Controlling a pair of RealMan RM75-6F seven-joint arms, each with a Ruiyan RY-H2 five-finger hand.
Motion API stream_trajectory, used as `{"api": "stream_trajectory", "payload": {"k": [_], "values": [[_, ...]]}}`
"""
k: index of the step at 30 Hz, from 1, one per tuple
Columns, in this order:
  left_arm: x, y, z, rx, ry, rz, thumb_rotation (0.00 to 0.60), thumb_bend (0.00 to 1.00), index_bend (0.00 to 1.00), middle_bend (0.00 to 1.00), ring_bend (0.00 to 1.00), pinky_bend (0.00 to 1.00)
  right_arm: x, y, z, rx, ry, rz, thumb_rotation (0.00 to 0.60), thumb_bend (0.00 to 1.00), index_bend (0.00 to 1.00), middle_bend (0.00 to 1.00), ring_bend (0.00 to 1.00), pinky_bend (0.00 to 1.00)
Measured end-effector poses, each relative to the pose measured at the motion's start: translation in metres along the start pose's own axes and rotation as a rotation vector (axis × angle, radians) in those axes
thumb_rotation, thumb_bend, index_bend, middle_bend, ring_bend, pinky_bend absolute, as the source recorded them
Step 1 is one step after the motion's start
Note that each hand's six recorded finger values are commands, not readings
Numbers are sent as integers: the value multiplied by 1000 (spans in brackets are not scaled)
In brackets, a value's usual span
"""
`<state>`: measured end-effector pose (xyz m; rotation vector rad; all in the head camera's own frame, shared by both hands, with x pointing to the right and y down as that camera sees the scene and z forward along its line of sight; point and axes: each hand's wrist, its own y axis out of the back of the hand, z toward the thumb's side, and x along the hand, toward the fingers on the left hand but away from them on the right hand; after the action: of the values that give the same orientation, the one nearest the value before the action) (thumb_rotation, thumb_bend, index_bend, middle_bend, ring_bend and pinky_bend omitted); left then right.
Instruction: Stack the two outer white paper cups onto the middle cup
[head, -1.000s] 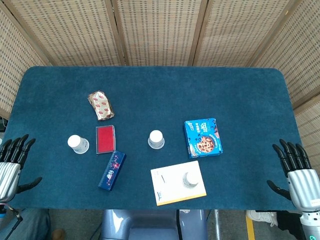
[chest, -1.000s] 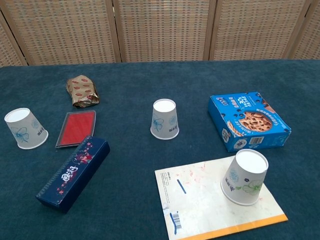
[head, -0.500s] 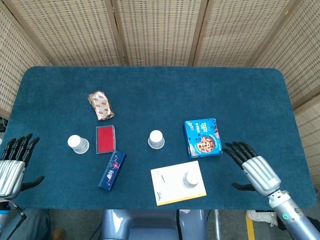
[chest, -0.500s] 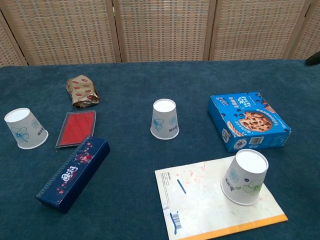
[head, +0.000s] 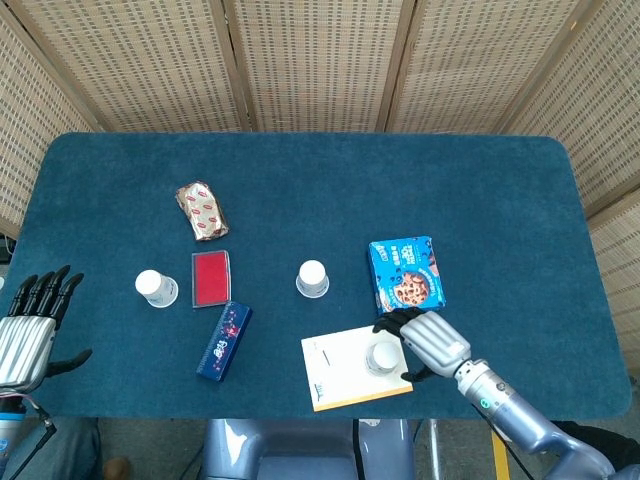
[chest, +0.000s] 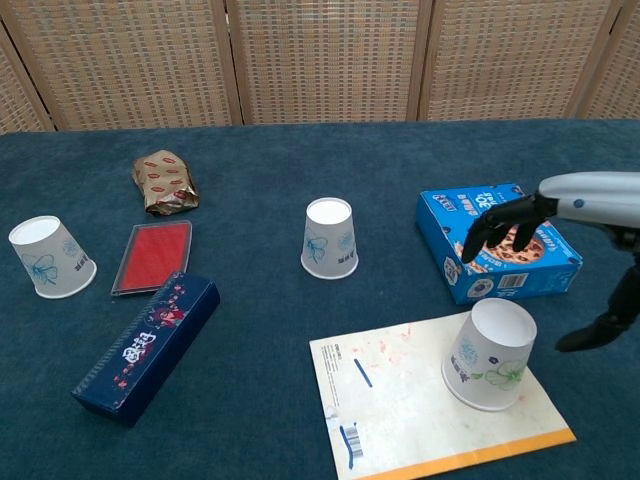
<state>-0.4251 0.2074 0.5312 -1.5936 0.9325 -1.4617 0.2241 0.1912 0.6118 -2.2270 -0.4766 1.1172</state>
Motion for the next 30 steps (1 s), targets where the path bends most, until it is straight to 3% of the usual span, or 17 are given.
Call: {"api": "stream_trajectory", "payload": {"k": [8, 20, 25, 30], "values": [[-1, 0, 0, -3, -4, -3, 600, 0, 0, 0, 0, 0, -17, -17, 7, 23, -4, 29, 600, 283, 342, 361, 294, 354], [-1, -2, 1, -4, -6, -13, 600, 0, 0, 0, 0, 0, -25, -30, 7, 7, -16, 37, 600, 400, 451, 468, 410, 482], [0, -2, 0, -9, -2, -17, 600, 0, 0, 0, 0, 0, -26, -19, 13, -9, 0, 8, 600, 425, 459, 476, 419, 490], [3, -3, -3, -15, 7, -26, 600, 0, 0, 0, 0, 0, -30, 14, 25, -5, 31, -68, 600, 426, 463, 479, 419, 490]]}}
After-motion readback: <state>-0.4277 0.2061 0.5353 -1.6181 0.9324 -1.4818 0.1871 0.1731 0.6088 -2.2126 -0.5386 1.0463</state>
